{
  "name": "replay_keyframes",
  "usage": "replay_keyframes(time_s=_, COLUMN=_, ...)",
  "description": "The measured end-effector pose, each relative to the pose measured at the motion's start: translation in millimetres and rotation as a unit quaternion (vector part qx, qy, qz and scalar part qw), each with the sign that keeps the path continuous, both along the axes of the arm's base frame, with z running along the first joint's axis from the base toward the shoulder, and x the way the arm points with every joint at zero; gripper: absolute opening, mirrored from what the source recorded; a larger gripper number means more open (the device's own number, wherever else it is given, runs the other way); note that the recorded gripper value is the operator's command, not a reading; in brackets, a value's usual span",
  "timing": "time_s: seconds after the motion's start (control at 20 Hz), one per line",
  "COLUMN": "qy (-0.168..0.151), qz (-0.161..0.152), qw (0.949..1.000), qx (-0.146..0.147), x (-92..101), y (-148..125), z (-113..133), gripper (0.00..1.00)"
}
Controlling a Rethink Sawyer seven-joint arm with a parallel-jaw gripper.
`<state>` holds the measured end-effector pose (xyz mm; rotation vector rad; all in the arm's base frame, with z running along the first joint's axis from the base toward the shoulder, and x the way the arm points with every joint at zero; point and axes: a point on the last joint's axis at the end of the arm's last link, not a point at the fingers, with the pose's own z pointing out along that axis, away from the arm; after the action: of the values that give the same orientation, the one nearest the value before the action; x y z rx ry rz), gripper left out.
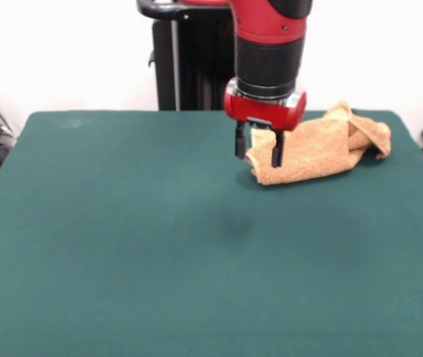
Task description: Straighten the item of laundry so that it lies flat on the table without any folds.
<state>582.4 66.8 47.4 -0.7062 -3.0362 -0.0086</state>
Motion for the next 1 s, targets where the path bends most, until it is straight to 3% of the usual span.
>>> replay_keyframes(time_s=0.55, qy=0.049, qz=-0.034, qw=0.9982, qx=0.011, x=-48.9, y=3, z=-26, gripper=1.0)
replay_keyframes(time_s=1.0, qy=0.054, qz=-0.07, qw=0.9959, qx=0.017, x=-79.3, y=-18, z=-55, gripper=1.0)
